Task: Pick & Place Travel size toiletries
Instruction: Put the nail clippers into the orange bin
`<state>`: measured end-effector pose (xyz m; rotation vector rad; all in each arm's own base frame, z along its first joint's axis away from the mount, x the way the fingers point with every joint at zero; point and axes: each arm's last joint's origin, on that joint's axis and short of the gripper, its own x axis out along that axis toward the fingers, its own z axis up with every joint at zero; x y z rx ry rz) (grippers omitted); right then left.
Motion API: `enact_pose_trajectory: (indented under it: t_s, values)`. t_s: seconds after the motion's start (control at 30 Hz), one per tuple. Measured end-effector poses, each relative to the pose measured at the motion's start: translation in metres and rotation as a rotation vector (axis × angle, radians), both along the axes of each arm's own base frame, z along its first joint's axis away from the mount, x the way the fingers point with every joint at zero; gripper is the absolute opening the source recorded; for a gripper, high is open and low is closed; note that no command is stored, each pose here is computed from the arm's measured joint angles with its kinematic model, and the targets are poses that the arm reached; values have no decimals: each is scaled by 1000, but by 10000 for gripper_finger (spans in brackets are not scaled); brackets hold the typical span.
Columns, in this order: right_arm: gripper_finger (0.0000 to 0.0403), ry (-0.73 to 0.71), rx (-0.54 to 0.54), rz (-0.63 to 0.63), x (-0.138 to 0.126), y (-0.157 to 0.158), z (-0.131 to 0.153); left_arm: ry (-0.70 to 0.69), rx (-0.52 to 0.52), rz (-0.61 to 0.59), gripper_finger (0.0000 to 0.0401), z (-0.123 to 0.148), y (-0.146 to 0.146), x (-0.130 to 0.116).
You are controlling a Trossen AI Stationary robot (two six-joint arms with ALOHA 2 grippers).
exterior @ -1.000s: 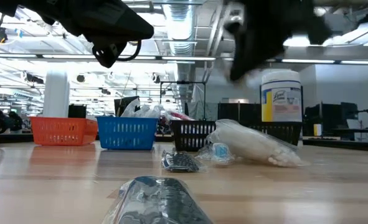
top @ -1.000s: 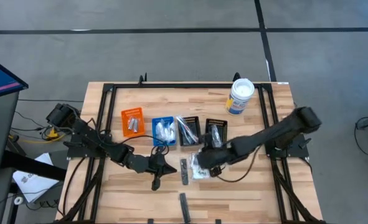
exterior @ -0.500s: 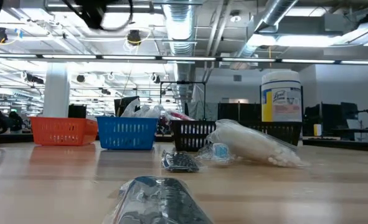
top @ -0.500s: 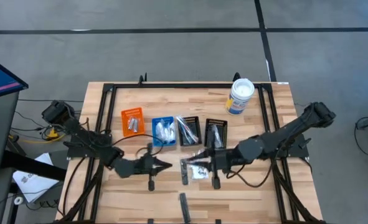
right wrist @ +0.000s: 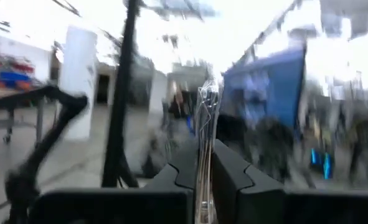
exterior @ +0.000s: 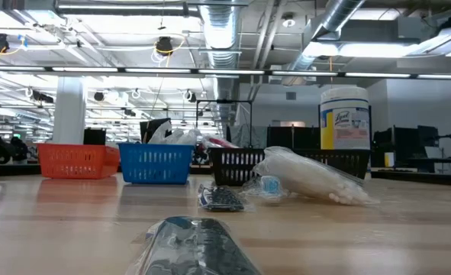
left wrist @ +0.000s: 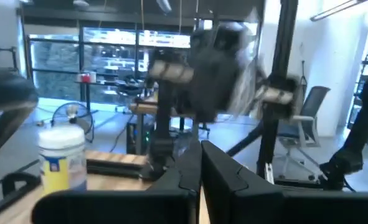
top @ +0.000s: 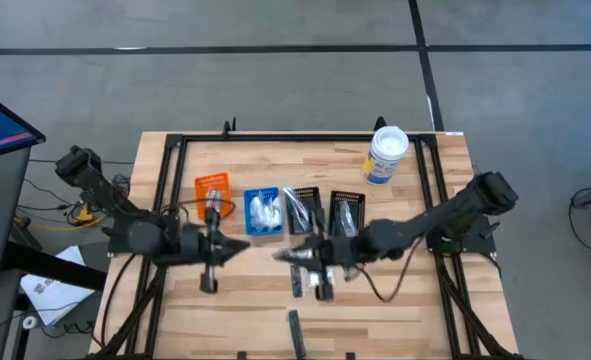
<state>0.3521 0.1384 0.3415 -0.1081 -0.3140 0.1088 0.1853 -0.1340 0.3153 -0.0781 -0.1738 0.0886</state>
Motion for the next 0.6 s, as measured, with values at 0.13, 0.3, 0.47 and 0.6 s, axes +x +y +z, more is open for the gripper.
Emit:
enact_pose_trajectory:
  t_s: [0.13, 0.3, 0.47, 0.6]
  values:
    - [11, 179, 91, 44, 13, -26, -16, 70, 86, -41, 12, 1, 4, -13]
    - [11, 257, 121, 87, 21, -37, -28, 122, 111, -6, 68, -4, 7, -14]
    - [11, 310, 111, 90, 31, -34, -40, 137, 94, 14, 173, -8, 13, -5]
    - [11, 404, 55, 78, 46, -29, -44, 123, 54, -96, 241, -9, 17, 3]
